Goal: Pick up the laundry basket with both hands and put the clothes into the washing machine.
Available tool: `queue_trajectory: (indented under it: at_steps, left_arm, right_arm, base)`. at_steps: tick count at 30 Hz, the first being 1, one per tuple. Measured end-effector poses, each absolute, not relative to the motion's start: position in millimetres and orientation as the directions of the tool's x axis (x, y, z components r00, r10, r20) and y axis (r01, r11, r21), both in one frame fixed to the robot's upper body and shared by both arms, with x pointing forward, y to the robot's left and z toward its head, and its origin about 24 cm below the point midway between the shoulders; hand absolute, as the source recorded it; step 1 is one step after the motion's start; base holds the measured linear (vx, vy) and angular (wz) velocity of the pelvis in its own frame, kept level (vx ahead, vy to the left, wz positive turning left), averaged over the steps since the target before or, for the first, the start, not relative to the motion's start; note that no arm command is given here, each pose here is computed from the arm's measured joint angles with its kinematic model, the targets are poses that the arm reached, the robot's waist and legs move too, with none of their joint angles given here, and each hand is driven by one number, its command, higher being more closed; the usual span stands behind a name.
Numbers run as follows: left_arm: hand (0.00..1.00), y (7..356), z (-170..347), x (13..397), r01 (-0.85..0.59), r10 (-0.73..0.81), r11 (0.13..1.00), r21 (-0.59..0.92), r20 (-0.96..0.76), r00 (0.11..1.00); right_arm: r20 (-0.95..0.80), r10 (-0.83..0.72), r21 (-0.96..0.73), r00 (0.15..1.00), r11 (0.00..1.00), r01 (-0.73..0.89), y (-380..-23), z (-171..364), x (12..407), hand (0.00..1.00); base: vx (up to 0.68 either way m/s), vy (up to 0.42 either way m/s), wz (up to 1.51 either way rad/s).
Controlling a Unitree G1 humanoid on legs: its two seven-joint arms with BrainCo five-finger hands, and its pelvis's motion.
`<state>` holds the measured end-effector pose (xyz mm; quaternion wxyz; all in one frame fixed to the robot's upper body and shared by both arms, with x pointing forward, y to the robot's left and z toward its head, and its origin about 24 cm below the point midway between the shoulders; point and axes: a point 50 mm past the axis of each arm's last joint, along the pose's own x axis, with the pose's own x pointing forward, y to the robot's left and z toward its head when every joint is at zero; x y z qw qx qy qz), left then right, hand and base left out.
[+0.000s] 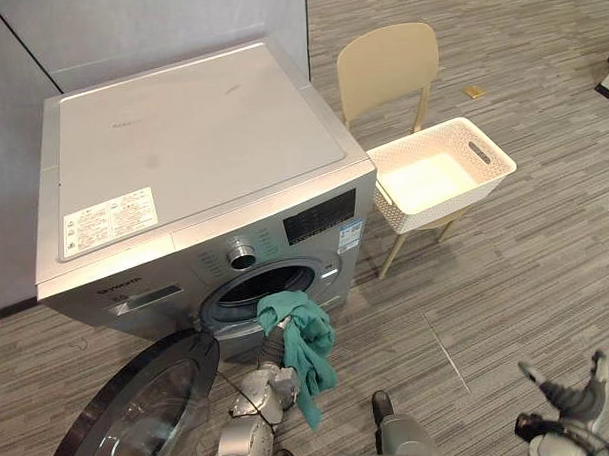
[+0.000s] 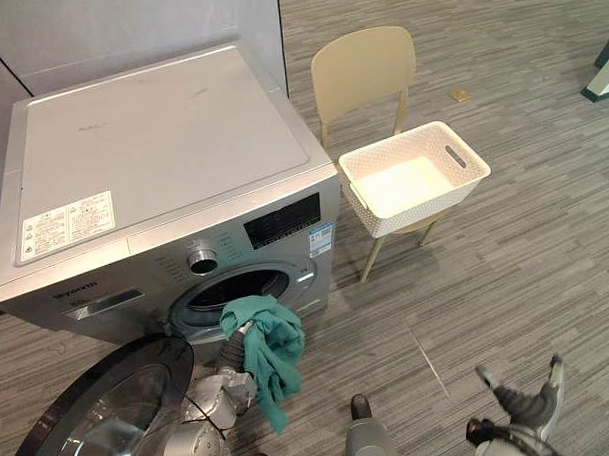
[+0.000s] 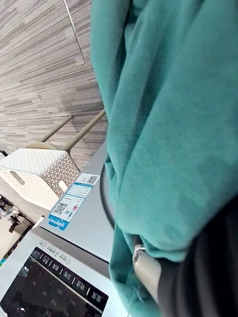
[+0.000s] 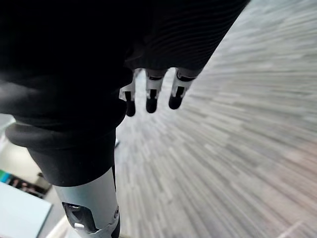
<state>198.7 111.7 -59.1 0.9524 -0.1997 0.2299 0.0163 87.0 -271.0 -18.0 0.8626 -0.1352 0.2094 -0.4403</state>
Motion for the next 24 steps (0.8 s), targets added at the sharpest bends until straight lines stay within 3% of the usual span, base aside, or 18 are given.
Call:
queue_trajectory:
  at_steps: [4,6,9,15,24]
  left_arm:
    - [1.00,119.1,-52.6,208.7,-0.240,0.022,0.858,-0.454,-0.435,0.900]
    - [1.00,133.8,-36.5,229.5,-0.317,0.116,0.793,-0.520,-0.382,0.917]
    - [1.00,144.4,-5.0,260.5,-0.345,0.211,0.720,-0.602,-0.283,0.936]
    - [1.00,136.6,80.3,319.5,-0.231,0.297,0.613,-0.756,-0.051,0.953]
    - [1.00,124.0,216.6,359.5,0.089,0.286,0.556,-0.826,0.291,0.913]
  right_arm:
    - [-0.348,-0.660,-0.276,0.665,0.750,0.600,-230.6,-29.5,100.5,0.00]
    - [-0.344,-0.471,-0.070,0.812,0.875,0.478,-189.7,-25.8,127.2,0.00]
    - [-0.290,-0.272,0.110,0.918,0.943,0.314,-150.9,-14.8,151.8,0.00]
    - [-0.162,-0.013,0.393,0.987,0.916,0.077,-99.6,13.1,182.2,0.00]
    - [0.023,0.007,0.456,1.000,0.890,-0.016,-85.7,49.0,221.5,0.00]
  base:
    - [-0.06,-0.083,0.01]
    - [-0.14,-0.104,-0.06]
    - [-0.15,-0.089,0.03]
    - [-0.13,-0.041,0.43]
    - [-0.10,-0.036,0.25]
